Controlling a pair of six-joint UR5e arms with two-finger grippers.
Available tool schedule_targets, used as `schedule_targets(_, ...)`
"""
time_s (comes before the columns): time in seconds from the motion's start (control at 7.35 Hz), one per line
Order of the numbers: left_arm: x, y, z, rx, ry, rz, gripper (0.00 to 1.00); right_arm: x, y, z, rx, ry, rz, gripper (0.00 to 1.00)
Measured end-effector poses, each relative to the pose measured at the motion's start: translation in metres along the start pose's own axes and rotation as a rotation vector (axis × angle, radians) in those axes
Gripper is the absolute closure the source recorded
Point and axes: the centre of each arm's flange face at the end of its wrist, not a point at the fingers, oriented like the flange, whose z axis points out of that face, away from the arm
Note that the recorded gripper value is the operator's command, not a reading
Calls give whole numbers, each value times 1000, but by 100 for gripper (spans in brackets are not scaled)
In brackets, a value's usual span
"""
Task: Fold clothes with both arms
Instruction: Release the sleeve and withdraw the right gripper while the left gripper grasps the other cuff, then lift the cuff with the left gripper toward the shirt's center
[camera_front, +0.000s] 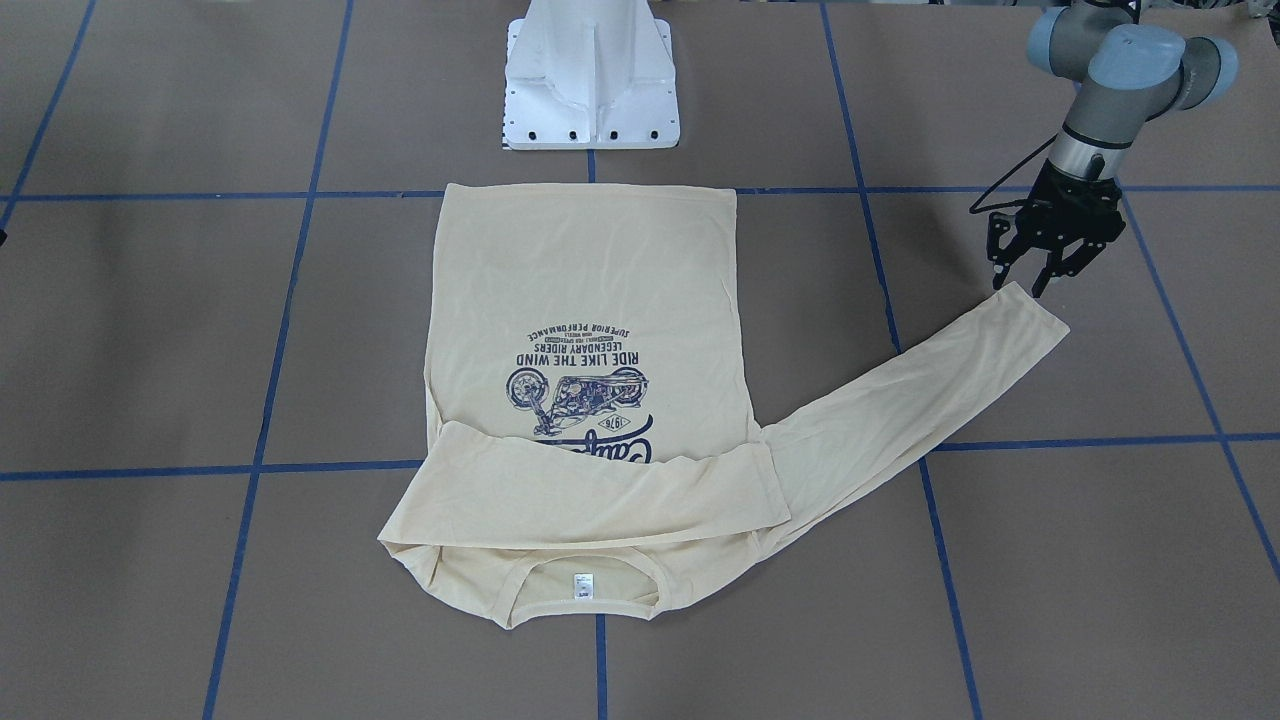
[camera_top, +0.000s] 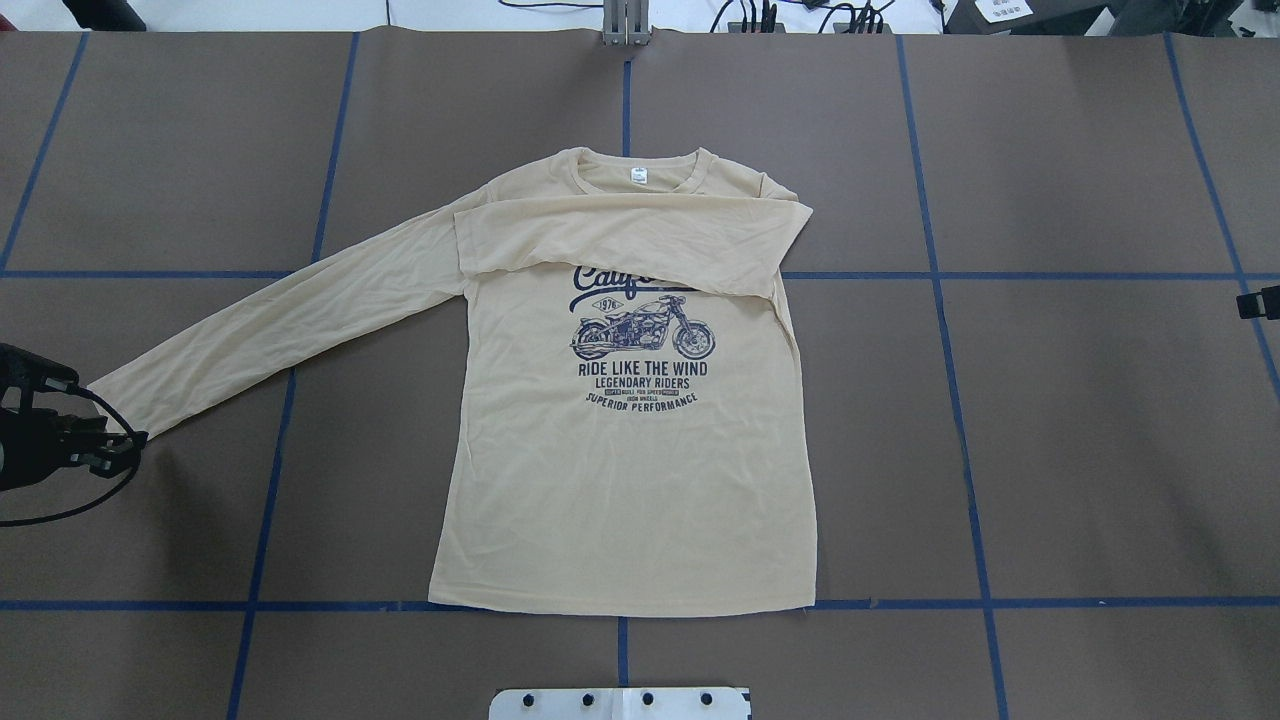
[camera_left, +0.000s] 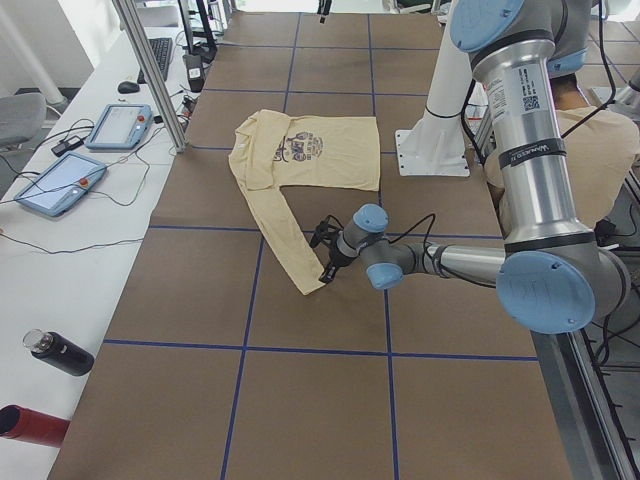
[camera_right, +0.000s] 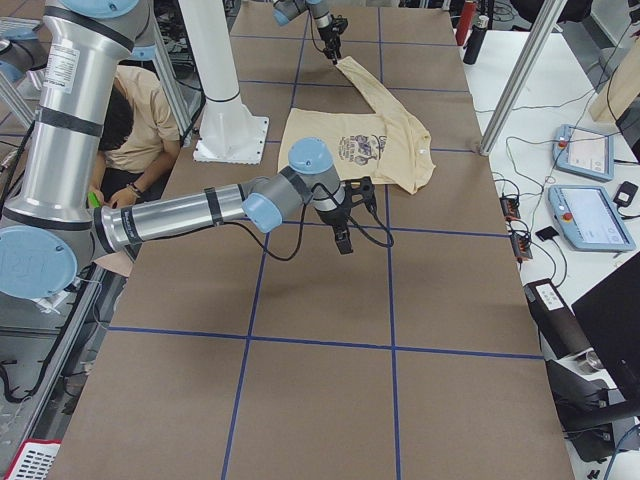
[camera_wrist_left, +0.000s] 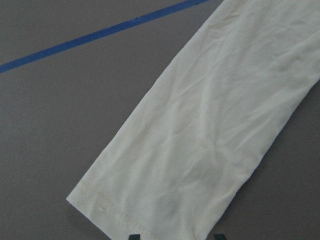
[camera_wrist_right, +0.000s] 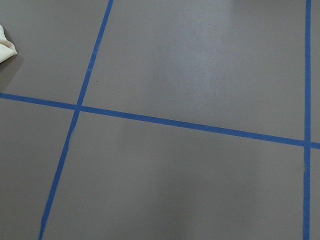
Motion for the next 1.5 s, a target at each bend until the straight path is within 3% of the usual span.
schedule_targets(0.82, -5, 5, 5, -11, -11, 2, 49, -1, 0, -1, 2, -1, -1, 0)
schedule_targets(0.95, -5, 5, 5, -12, -11, 2, 56, -1, 0, -1, 2, -1, -1, 0)
schedule_targets(1.5, -6, 6, 6, -14, -13, 2, 55, 1, 0, 0, -1, 1, 1, 0)
